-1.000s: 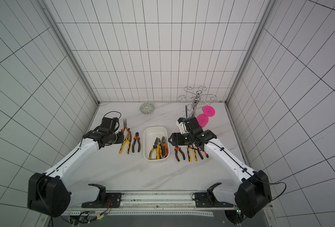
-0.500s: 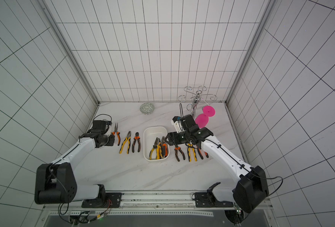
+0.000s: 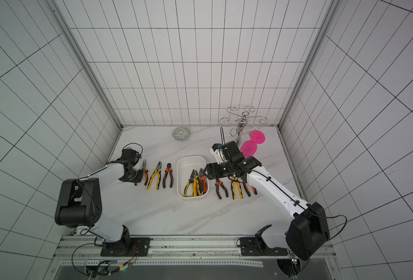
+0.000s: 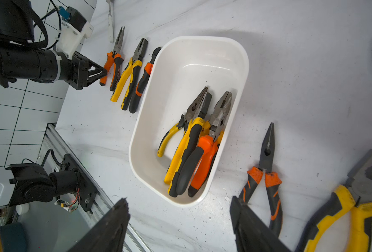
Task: Take the pliers out of the storage box
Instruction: Place the pliers at the center of the board.
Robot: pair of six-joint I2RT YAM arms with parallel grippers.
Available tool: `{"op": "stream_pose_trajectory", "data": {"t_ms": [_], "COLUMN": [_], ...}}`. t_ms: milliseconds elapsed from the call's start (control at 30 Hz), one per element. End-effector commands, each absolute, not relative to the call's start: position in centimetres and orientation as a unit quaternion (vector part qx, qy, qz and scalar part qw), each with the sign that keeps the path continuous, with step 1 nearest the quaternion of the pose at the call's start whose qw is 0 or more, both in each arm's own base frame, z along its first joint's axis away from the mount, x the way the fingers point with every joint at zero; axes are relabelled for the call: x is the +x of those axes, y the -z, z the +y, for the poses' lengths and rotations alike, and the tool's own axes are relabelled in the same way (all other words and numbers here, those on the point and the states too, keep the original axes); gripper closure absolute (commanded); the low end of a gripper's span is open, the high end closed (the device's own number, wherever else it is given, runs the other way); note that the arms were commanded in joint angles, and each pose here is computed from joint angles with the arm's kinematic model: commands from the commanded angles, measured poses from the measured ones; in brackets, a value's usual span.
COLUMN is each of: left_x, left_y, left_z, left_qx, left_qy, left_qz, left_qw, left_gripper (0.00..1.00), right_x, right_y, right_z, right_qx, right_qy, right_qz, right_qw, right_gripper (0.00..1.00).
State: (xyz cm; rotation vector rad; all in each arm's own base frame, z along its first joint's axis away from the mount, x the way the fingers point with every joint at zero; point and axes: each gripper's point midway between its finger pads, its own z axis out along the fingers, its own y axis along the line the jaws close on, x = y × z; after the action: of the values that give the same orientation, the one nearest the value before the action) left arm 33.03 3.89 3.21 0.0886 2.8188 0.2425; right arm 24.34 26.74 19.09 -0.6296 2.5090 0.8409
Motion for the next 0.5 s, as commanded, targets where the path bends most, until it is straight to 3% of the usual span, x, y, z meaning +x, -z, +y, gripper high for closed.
{"op": "stream_pose_trajectory", "data": {"t_ms": [0, 67, 200, 467], "left_x": [34.8, 34.8, 34.6, 33.2], "left_y": [-4.9, -5.7, -7.8, -14.2], "left_z": [4.7, 4.6, 4.3, -0.7], "left_qx": [0.005, -0.003, -0.023, 0.012], "left_qy": [-0.1, -0.096, -0.089, -0.063], "left_qz": [0.977, 0.975, 0.967, 0.943], "left_qw": [0.191, 0.202, 0.237, 0.325], "left_gripper": [0.56, 0.43, 0.02, 0.02], "right_x": [25.2, 25.3, 25.4, 26.1], "right_y": [-21.5, -21.5, -21.1, -18.3], "right_z": [27.3, 27.3, 27.3, 26.6], "right_qx": [-0.236, -0.233, -0.226, -0.186], "right_qy": [-0.303, -0.301, -0.293, -0.208], "right_qz": [0.892, 0.893, 0.899, 0.939], "right_qw": [0.239, 0.238, 0.233, 0.203], "right_gripper": [0.24, 0.24, 0.25, 0.28]}}
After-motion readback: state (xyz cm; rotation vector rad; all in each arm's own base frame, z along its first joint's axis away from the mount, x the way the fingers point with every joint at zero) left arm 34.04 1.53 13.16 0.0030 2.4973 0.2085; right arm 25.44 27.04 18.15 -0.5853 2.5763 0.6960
